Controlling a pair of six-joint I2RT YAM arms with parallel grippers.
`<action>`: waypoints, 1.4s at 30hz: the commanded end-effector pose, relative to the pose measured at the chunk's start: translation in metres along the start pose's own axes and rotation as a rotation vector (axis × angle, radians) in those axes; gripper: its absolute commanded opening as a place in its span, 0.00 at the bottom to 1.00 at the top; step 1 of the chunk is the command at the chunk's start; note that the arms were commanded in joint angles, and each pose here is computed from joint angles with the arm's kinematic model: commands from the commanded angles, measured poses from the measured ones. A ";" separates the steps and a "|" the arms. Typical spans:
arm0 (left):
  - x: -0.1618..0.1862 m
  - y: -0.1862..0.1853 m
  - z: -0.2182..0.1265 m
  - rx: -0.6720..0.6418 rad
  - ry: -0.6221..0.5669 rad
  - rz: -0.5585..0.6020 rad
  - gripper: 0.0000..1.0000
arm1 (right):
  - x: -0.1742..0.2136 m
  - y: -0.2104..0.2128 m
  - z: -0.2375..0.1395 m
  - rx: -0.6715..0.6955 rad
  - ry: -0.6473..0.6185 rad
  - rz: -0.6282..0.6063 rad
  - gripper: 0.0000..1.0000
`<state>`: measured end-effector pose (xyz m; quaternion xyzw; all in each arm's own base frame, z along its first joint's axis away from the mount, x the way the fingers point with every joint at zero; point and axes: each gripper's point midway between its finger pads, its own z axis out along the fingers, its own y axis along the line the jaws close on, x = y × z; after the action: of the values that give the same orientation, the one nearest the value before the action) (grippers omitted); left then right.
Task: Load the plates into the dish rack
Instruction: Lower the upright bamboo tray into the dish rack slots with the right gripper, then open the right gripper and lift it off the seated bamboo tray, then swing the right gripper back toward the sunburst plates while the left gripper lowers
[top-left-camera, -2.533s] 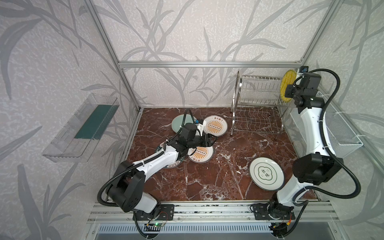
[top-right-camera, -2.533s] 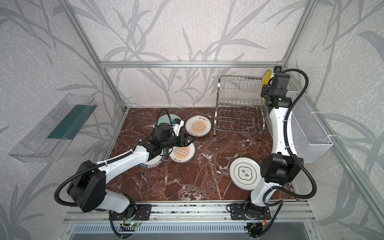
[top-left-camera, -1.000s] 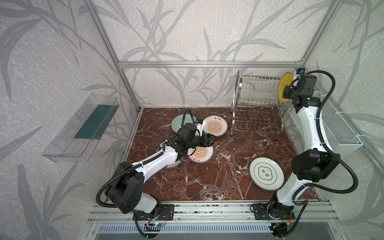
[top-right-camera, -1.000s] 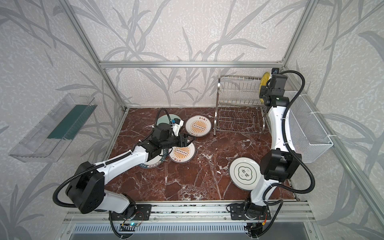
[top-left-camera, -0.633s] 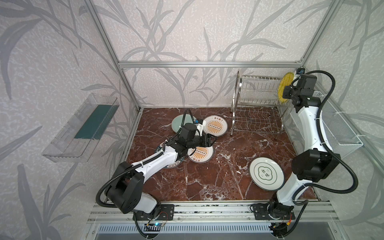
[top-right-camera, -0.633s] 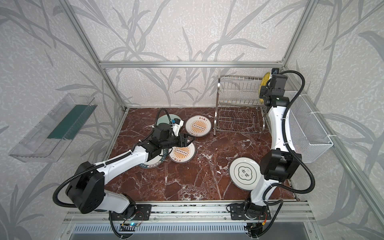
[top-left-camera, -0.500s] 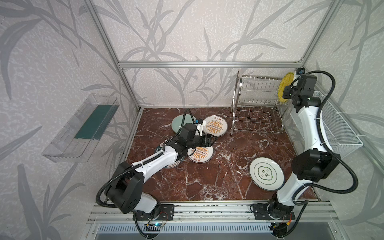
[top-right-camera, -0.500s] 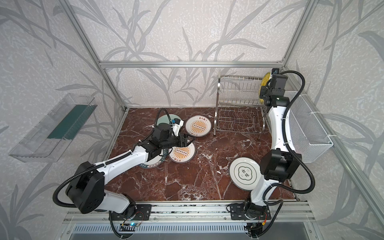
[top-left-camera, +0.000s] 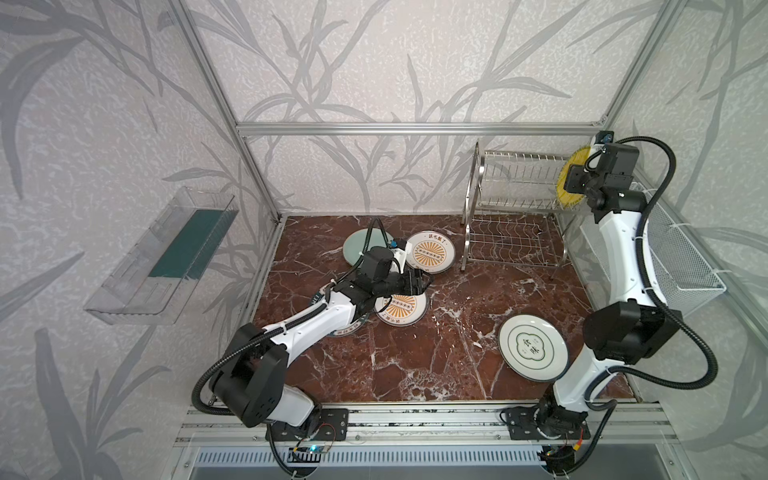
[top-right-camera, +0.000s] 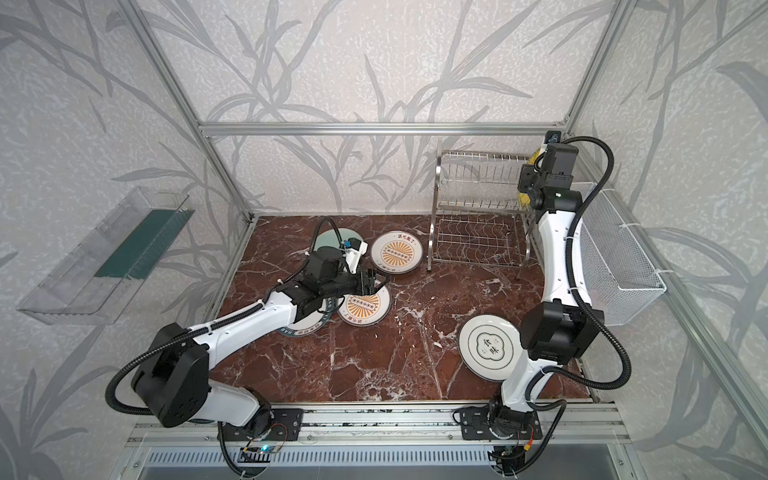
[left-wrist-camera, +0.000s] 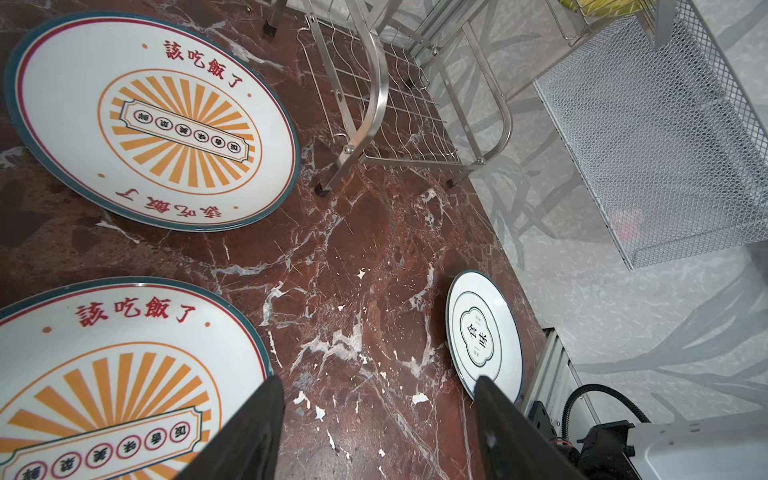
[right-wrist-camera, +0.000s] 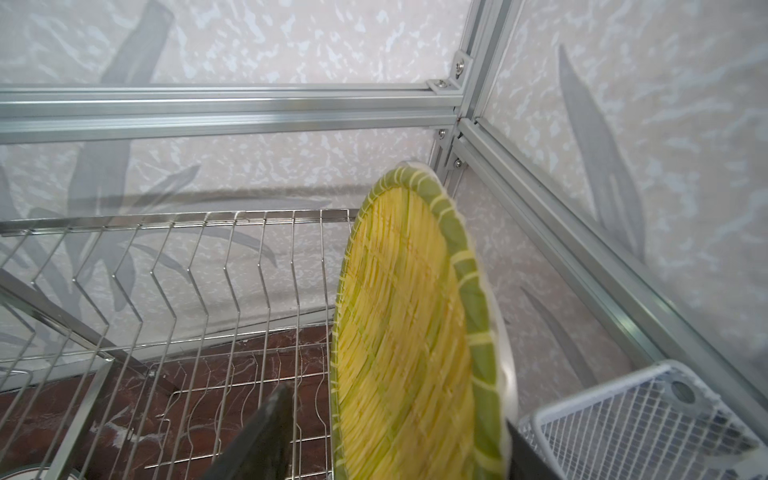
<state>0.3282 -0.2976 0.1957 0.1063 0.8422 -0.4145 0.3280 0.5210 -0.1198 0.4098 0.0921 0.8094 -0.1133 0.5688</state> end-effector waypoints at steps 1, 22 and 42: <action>-0.009 -0.004 -0.003 0.000 -0.019 0.030 0.70 | -0.032 0.000 -0.032 -0.021 -0.078 0.020 0.70; -0.023 0.003 -0.002 -0.045 -0.043 0.037 0.70 | -0.066 0.027 -0.112 -0.247 -0.169 0.096 0.99; -0.057 0.035 -0.024 -0.236 -0.128 0.054 0.69 | 0.025 0.097 -0.129 -0.460 -0.084 0.170 0.99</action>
<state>0.3681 -0.2626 0.2062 0.0724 0.8617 -0.3286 0.3797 0.4323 -0.0118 0.4076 0.0429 0.8004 0.1029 0.5890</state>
